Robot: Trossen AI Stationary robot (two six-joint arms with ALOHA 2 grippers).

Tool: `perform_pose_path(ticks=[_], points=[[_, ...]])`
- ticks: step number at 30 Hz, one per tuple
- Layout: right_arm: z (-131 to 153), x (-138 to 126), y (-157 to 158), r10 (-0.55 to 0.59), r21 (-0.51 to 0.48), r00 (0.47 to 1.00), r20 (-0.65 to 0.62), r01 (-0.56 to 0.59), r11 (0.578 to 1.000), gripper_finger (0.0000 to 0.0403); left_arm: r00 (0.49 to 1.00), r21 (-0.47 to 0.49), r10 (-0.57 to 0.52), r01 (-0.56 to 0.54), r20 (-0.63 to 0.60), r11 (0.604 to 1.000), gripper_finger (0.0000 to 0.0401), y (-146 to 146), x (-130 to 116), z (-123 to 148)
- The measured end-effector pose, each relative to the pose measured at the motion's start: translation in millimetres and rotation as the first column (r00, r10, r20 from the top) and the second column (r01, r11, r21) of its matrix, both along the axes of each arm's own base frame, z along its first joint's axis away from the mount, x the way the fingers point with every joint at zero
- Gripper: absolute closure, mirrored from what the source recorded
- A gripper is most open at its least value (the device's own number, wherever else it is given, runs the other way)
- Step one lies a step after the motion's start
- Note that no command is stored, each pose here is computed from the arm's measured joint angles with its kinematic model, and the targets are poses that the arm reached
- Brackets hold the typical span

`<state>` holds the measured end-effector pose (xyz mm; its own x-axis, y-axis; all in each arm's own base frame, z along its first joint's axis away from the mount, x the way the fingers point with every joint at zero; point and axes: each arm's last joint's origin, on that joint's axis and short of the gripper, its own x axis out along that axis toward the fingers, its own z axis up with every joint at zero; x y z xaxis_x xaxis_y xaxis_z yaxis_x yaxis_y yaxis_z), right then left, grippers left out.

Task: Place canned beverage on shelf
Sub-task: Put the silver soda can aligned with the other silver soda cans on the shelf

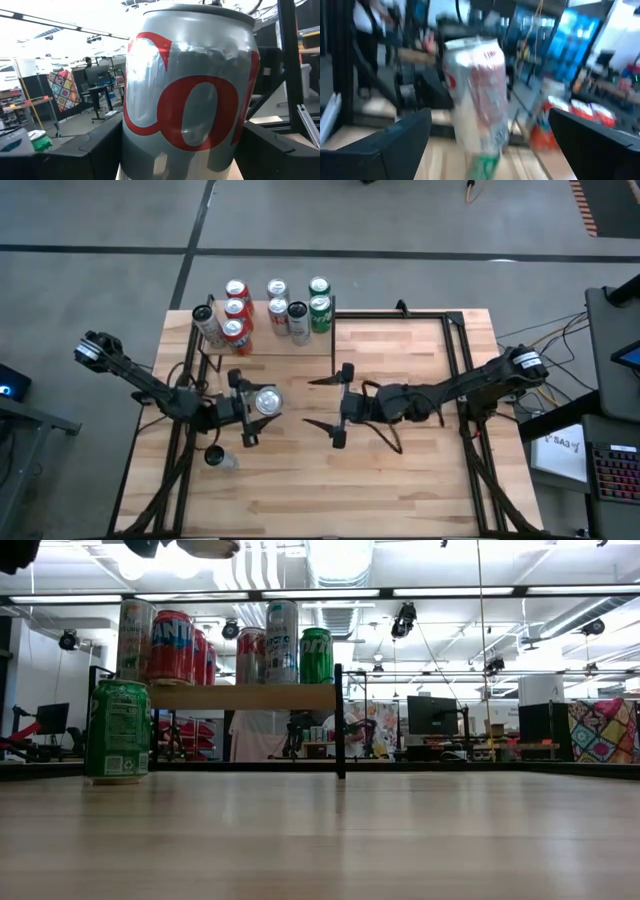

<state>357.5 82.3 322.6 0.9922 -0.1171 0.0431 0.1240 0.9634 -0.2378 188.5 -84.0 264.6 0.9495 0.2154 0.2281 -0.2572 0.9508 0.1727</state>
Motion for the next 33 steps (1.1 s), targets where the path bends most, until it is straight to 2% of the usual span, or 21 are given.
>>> perform_pose_path(ticks=[5, 13, 23, 33], points=[[-6.5, 10.7, -1.4, 0.043, -0.013, 0.986, 0.161, -0.041, 0.999, 0.0012, 1.000, 0.011, 0.018, -0.018, -0.001, 1.000, 0.0113, 1.1, -1.0, 1.6], [-10.2, 39.5, -3.3, 0.041, -0.069, 0.987, 0.152, -0.031, 0.997, 0.0012, 0.998, 0.008, 0.064, -0.064, -0.016, 0.998, 0.0113, 2.6, -0.1, 1.3], [-6.9, 66.5, -9.4, 0.024, -0.052, 0.996, 0.087, -0.019, 0.998, 0.0012, 0.995, 0.017, 0.093, -0.093, -0.036, 0.996, 0.0113, 5.1, 1.3, -0.8], [-8.0, 85.8, -21.6, -0.011, -0.038, 0.997, 0.081, 0.014, 0.999, 0.0013, 0.991, 0.030, 0.118, -0.117, -0.056, 0.993, 0.0113, 5.8, 2.9, -3.2]])
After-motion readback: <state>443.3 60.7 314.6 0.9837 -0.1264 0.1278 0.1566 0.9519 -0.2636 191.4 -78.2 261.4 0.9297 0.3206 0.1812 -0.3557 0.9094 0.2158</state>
